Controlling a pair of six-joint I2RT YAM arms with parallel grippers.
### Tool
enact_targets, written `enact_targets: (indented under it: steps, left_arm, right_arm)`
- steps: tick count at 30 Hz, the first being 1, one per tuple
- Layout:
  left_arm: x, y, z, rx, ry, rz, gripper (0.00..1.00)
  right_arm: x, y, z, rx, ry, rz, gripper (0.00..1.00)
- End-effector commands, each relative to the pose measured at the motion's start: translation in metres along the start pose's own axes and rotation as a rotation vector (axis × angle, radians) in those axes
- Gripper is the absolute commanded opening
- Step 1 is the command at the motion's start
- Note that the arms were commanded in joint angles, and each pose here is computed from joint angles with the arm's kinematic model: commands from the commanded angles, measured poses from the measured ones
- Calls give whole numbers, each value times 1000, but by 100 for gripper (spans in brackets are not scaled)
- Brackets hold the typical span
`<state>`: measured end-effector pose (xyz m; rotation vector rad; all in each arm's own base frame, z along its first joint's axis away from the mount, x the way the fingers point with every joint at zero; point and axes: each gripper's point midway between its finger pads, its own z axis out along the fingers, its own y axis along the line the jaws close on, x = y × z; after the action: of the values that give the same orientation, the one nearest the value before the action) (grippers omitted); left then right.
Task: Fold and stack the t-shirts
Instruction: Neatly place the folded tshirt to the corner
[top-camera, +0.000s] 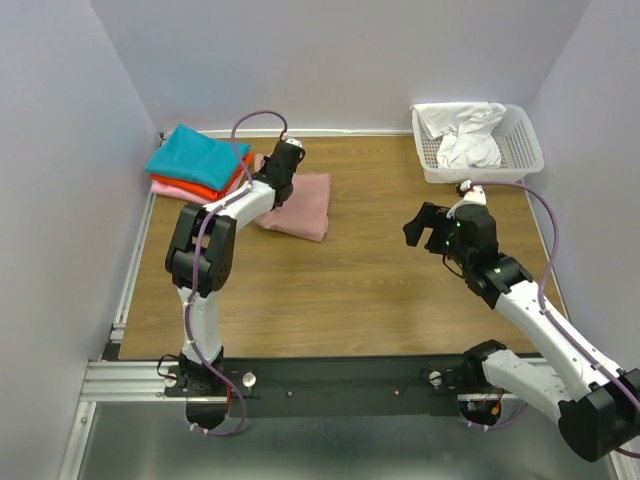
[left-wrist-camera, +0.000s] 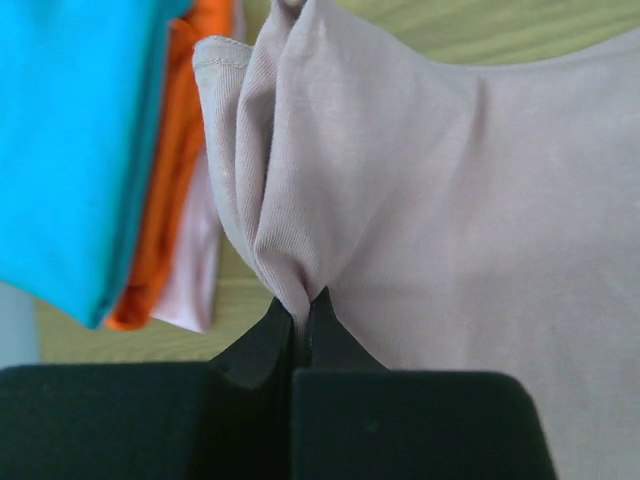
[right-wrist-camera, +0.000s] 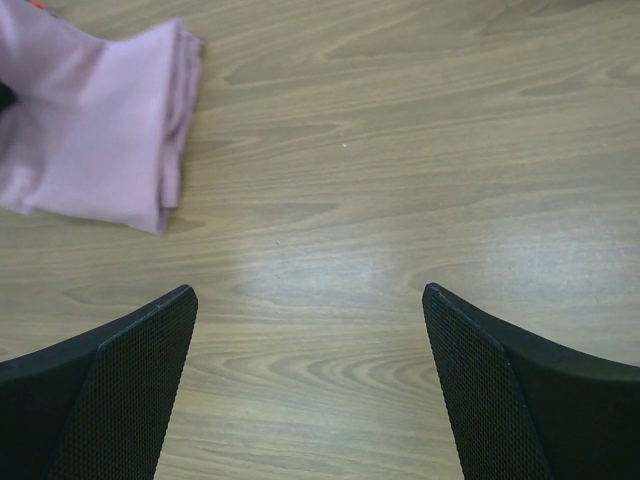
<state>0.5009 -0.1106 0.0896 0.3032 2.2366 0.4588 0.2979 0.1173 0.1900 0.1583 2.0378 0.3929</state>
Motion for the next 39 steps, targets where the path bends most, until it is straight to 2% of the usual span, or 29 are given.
enact_targets:
  steps: [1, 6, 18, 29, 39]
  left_arm:
    - [-50, 52, -19, -134, -147, 63, 0]
    - [-72, 90, -32, -237, -189, 146, 0]
    - [-106, 165, -39, -338, -233, 191, 0]
    - [-154, 186, -83, -283, -408, 202, 0]
    - [-163, 203, -108, -305, -418, 208, 0]
  right_arm:
    - [16, -22, 9, 99, 42, -21, 100]
    - [25, -37, 18, 181, 64, -27, 100]
    - [38, -59, 29, 298, 94, -40, 100]
    - [47, -70, 31, 341, 114, -49, 100]
    - [47, -72, 27, 346, 102, -35, 100]
